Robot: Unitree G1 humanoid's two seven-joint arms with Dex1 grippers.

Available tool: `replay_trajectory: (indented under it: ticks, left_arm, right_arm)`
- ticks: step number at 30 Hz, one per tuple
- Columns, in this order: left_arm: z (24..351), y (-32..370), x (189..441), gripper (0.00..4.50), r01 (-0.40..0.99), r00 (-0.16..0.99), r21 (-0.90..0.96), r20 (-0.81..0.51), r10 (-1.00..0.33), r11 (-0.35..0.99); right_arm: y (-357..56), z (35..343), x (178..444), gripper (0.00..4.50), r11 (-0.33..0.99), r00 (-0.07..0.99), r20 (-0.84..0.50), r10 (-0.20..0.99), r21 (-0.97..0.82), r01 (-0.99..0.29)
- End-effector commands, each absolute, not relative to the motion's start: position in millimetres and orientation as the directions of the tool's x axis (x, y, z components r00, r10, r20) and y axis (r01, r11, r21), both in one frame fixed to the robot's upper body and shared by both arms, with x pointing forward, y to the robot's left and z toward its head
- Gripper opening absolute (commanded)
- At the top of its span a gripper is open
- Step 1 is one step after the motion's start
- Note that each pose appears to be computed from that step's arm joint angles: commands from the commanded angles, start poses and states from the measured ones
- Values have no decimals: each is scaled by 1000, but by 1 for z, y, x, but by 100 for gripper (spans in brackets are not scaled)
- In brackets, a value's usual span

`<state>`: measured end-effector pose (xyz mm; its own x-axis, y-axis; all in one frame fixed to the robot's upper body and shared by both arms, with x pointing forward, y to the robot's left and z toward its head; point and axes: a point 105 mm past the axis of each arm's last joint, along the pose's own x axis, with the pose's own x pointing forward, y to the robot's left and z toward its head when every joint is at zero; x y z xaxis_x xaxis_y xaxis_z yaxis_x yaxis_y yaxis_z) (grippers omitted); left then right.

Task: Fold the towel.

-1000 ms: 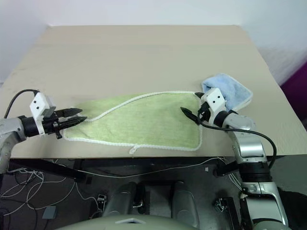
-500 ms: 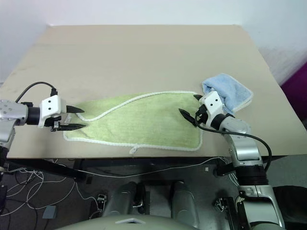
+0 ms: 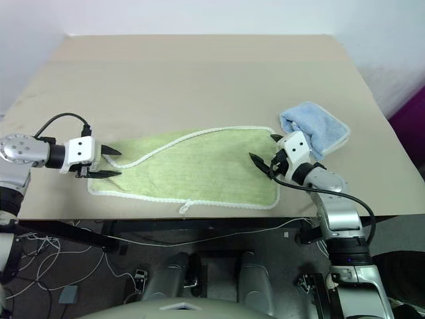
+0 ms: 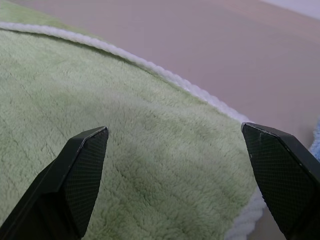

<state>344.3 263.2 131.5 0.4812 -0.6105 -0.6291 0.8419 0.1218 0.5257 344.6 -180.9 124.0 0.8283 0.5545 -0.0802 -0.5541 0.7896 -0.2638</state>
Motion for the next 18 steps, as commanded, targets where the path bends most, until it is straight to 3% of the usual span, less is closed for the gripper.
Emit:
replay_trajectory:
  ticks: [1, 10, 13, 18]
  left_arm:
    - [144, 266, 352, 299, 792, 541, 597, -595, -595, 123]
    - [145, 270, 354, 299, 757, 584, 637, -559, -589, 145]
    - [144, 269, 352, 239, 758, 576, 639, -560, -596, 132]
    - [141, 268, 348, 65, 773, 556, 620, -558, -616, 137]
  right_arm:
    - [-179, 142, 344, 450, 789, 827, -20, 562, -286, -544]
    - [-176, 141, 345, 450, 787, 823, -19, 567, -283, -549]
    - [-175, 141, 346, 450, 786, 823, -18, 568, -283, -549]
    - [-175, 141, 346, 450, 786, 822, -17, 569, -284, -550]
